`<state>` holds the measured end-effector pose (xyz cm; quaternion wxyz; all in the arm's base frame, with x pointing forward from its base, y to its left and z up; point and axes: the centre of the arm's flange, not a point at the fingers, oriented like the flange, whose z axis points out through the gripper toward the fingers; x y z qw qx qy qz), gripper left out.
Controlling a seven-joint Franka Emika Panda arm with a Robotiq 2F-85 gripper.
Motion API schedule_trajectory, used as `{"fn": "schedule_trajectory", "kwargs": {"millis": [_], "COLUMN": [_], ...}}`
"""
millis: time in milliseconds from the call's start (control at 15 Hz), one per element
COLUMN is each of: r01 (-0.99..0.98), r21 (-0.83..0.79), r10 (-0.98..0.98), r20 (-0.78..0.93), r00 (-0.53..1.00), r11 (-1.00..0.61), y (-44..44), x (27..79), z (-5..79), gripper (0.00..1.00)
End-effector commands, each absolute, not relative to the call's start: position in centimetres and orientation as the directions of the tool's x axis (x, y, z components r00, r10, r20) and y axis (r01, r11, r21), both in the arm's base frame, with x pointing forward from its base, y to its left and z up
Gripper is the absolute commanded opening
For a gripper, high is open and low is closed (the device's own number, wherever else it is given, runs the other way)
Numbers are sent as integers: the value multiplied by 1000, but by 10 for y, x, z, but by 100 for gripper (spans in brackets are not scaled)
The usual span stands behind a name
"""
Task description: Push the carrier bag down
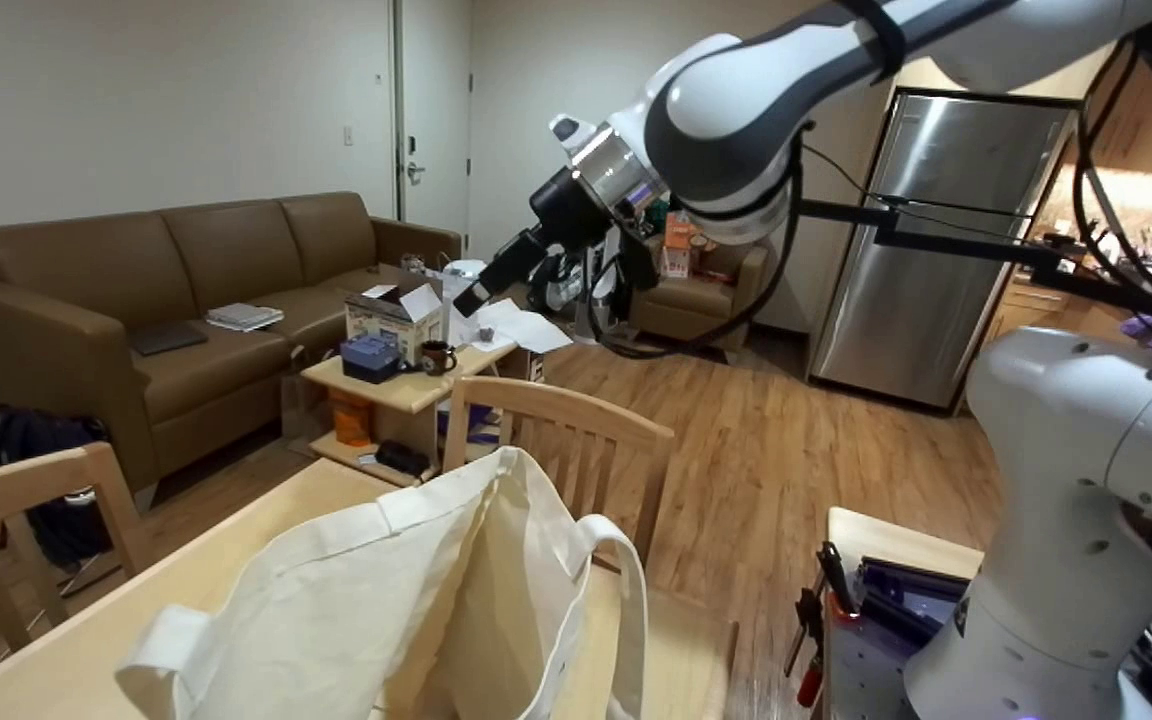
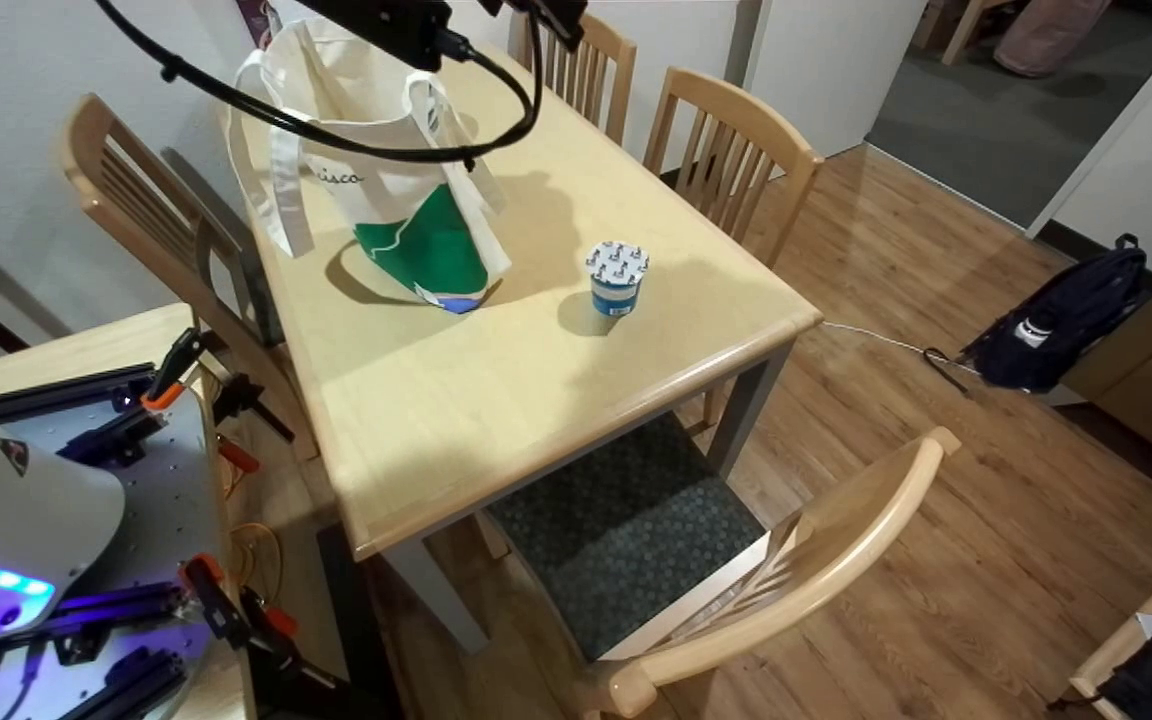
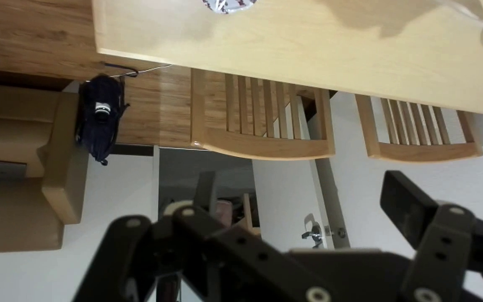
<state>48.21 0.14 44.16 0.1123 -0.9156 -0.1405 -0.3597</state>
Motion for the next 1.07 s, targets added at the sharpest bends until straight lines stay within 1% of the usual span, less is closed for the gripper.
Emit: {"fn": "schedule_trajectory", "kwargs": {"millis": [0, 133, 267, 333, 400, 533, 733, 800, 867, 1000], "r01": [343, 343, 418, 464, 505, 588, 676, 703, 664, 687], "r21": [-103, -99, -83, -97, -117, -183, -220, -230, -243, -237], "r10": [182, 186, 275, 311, 349, 397, 521, 550, 481, 517], "r20": [689, 687, 636, 622, 590, 579, 487, 480, 522, 505], "r00": [701, 702, 721, 719, 728, 712, 701, 683, 704, 691], "r11": [-934, -934, -904, -880, -855, -788, -703, -673, -708, -687], "y": [-3, -8, -7, -6, -7, -12, -16, -17, -15, -15], "x": [487, 491, 501, 512, 533, 569, 602, 610, 544, 554], "z": [442, 442, 440, 437, 430, 423, 419, 417, 434, 439], "gripper": [100, 100, 100, 100, 100, 100, 100, 100, 100, 100]}}
